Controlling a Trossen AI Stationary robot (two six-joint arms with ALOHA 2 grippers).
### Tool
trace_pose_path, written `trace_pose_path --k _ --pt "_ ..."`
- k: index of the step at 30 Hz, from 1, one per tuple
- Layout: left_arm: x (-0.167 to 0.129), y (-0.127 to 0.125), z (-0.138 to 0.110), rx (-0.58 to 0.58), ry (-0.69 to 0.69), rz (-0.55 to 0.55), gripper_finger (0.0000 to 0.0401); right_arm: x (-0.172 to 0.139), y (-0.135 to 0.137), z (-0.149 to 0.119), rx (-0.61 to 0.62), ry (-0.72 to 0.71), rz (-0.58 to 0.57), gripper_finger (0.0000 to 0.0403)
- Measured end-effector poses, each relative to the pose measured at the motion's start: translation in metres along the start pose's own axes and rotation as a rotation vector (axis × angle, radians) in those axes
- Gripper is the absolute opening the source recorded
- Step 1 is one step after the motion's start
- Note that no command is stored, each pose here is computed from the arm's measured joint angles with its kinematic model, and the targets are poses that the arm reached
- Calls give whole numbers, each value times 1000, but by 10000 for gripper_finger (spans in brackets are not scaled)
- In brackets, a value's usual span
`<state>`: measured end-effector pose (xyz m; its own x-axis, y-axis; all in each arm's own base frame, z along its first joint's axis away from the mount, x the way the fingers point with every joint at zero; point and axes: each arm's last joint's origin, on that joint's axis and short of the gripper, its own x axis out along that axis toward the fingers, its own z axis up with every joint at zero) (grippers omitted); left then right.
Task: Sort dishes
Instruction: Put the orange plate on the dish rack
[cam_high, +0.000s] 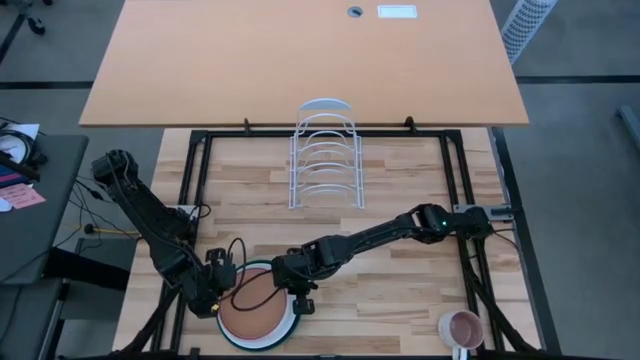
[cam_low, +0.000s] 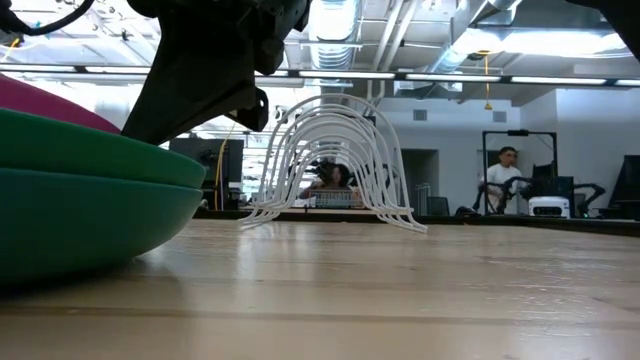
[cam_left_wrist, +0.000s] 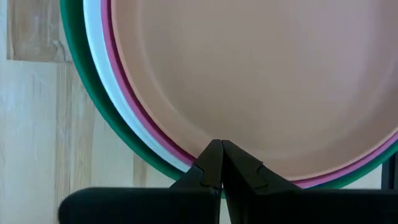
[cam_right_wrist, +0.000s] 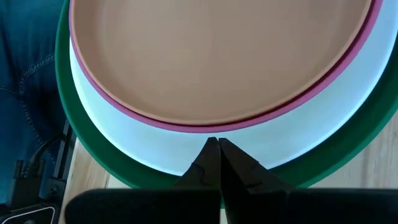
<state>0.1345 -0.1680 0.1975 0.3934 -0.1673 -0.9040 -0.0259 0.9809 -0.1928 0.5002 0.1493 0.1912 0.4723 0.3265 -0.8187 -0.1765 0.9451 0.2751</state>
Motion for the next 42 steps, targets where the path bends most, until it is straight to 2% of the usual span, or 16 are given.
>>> trace_pose_path --k 23,31,42 --pt "2 3 -1 -20 -17 32 0 0 0 0 -1 0 0 0" --pt "19 8 -11 -48 -37 -19 0 0 1 0 -2 0 1 0" --pt "21 8 -13 -52 -50 -33 0 0 4 -1 -2 1 3 0"
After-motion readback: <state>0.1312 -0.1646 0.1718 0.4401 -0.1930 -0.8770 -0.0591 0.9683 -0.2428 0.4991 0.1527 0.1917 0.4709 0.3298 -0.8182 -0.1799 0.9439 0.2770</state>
